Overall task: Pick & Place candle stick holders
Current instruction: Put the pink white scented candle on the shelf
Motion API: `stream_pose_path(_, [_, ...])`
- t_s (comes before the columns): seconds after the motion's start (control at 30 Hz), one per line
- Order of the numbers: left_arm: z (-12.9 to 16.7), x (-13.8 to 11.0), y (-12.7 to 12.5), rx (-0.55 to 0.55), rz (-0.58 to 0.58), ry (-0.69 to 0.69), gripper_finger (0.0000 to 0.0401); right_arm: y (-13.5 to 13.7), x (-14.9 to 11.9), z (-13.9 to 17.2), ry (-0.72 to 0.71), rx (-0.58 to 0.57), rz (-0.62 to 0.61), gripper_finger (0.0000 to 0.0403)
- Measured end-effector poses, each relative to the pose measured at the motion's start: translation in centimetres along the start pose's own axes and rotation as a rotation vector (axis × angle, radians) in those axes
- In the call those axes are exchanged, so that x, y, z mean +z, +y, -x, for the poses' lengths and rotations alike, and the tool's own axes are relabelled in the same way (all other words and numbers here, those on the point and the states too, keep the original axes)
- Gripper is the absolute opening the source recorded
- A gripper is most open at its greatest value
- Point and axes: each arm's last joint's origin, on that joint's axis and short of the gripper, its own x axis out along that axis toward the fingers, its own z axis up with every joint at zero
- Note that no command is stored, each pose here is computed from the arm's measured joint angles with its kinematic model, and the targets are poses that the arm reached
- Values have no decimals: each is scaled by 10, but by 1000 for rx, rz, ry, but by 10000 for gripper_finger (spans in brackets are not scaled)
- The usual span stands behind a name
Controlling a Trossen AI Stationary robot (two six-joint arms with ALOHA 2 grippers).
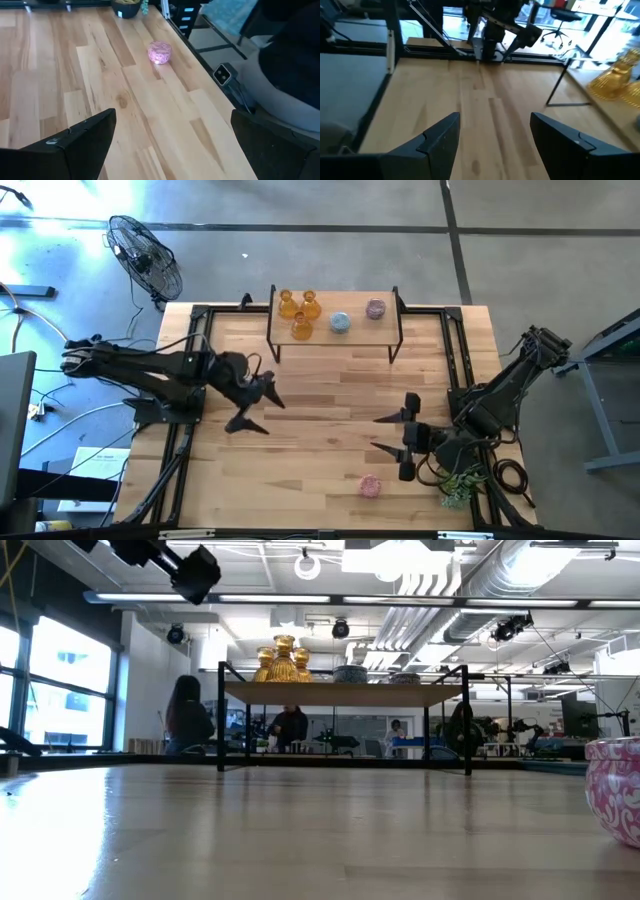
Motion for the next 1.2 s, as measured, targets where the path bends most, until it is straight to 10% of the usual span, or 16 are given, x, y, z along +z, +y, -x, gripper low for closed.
stream_pose_path(0.23, [-1, 2, -25, 150, -7, -8, 388, 7, -5, -5, 33, 41, -74, 238])
stream_pose_path(0.8, [44, -12, -89, 133, 40, -23, 388, 37, -35, -31, 205, 123, -333, 238])
stream_pose_path(1.2, [46, -24, -116, 151, -38, 14, 388, 39, -27, -34, 65, 47, -190, 238])
